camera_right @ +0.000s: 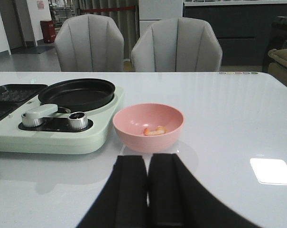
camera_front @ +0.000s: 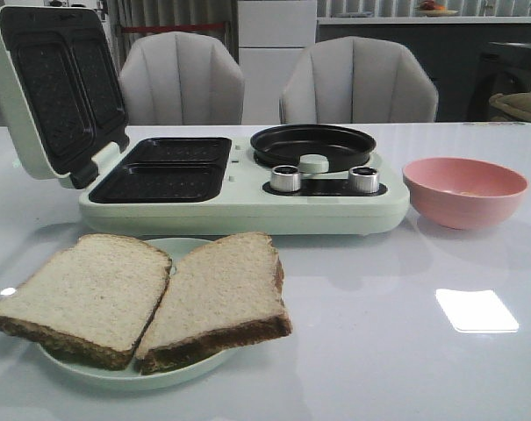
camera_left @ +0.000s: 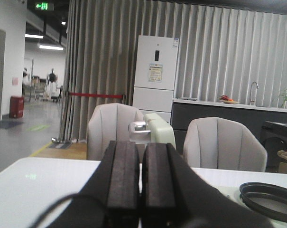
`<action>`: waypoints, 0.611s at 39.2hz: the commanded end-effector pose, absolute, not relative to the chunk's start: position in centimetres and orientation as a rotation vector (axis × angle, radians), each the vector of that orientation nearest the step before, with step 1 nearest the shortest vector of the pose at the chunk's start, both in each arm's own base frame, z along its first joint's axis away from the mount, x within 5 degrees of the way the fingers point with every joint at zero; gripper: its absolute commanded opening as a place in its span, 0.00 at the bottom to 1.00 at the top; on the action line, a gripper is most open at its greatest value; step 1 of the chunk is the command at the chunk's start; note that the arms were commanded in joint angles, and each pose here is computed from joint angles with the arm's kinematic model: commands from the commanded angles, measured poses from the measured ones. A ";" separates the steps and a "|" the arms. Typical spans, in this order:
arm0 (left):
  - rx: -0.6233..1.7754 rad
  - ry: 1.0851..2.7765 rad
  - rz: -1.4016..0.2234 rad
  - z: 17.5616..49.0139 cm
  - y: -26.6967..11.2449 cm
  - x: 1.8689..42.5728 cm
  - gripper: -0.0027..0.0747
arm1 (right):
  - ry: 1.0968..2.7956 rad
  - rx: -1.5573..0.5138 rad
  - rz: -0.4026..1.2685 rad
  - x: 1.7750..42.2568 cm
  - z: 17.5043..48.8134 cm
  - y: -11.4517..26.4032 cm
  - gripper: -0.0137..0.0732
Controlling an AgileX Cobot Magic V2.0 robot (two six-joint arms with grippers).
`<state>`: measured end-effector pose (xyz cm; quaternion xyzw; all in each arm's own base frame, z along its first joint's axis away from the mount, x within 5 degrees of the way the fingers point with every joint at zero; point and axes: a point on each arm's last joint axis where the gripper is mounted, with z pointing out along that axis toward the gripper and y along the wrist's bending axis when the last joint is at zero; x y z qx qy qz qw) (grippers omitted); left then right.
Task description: Make breakfast with bread and shrimp
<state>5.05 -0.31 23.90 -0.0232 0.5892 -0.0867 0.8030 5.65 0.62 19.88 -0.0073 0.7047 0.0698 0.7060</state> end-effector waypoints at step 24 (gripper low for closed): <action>-0.036 1.497 -0.171 29.2 -0.4 4.7 0.18 | 1.452 -0.020 0.148 5.3 21.3 0.6 0.35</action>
